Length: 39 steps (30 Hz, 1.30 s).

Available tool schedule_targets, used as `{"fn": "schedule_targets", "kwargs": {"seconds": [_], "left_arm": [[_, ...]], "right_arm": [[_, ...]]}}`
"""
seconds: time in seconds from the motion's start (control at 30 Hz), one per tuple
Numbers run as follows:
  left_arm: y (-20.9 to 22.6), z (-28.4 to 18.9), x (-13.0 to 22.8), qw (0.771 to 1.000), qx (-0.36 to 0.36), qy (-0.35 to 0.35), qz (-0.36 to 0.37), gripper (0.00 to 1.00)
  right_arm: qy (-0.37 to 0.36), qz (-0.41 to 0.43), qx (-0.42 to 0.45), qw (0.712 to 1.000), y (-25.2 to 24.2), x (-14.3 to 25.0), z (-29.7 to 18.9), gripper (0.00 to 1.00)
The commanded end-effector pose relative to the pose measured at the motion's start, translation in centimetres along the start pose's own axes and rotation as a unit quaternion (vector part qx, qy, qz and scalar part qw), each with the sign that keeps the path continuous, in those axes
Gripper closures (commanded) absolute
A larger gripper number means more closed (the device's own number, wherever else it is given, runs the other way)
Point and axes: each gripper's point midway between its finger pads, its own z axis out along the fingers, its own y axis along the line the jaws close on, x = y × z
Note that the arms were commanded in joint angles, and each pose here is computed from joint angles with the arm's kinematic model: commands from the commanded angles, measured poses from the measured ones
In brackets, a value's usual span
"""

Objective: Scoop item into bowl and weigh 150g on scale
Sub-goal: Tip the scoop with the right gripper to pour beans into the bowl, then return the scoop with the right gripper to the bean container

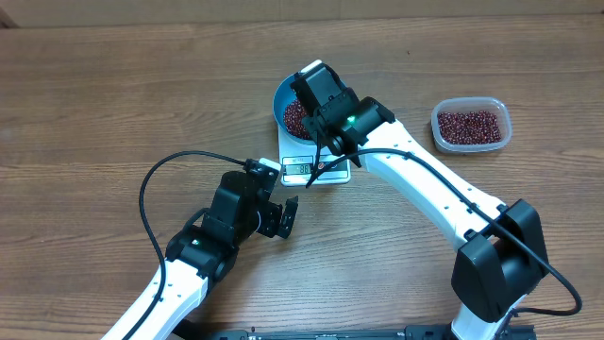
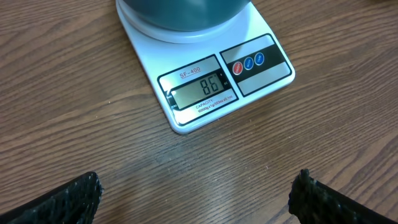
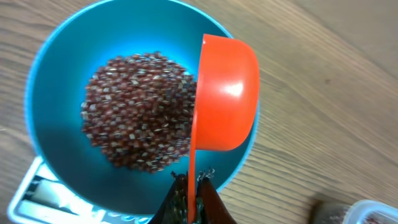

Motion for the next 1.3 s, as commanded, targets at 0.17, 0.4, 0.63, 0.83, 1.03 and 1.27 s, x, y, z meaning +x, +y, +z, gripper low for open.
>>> {"fn": "schedule_targets", "kwargs": {"seconds": [0.17, 0.4, 0.63, 0.83, 1.03, 1.27], "left_arm": [[0.3, 0.2, 0.3, 1.0, -0.006, 0.005, -0.009, 0.0], [0.3, 0.2, 0.3, 1.0, -0.006, 0.005, -0.009, 0.01], [0.3, 0.2, 0.3, 1.0, -0.006, 0.005, -0.009, 0.0], [0.3, 0.2, 0.3, 1.0, -0.006, 0.005, -0.009, 0.0], [0.3, 0.2, 0.3, 1.0, -0.006, 0.005, -0.009, 0.0], [0.3, 0.2, 0.3, 1.0, -0.006, 0.004, -0.009, 0.0]], "right_arm": [[-0.033, 0.038, -0.058, 0.997, -0.7, -2.2, -1.5, 0.96], [-0.079, 0.088, -0.155, 0.981, -3.3, -3.8, -5.4, 0.96], [-0.111, 0.166, -0.244, 0.949, -9.9, -2.6, -10.0, 0.96], [-0.08, 0.258, -0.208, 0.94, -17.7, 2.2, -10.1, 0.96], [-0.011, 0.323, -0.128, 0.938, -23.7, 8.7, -8.7, 0.96], [0.1, 0.359, -0.061, 0.926, -26.2, 15.0, -4.7, 0.96]]}}
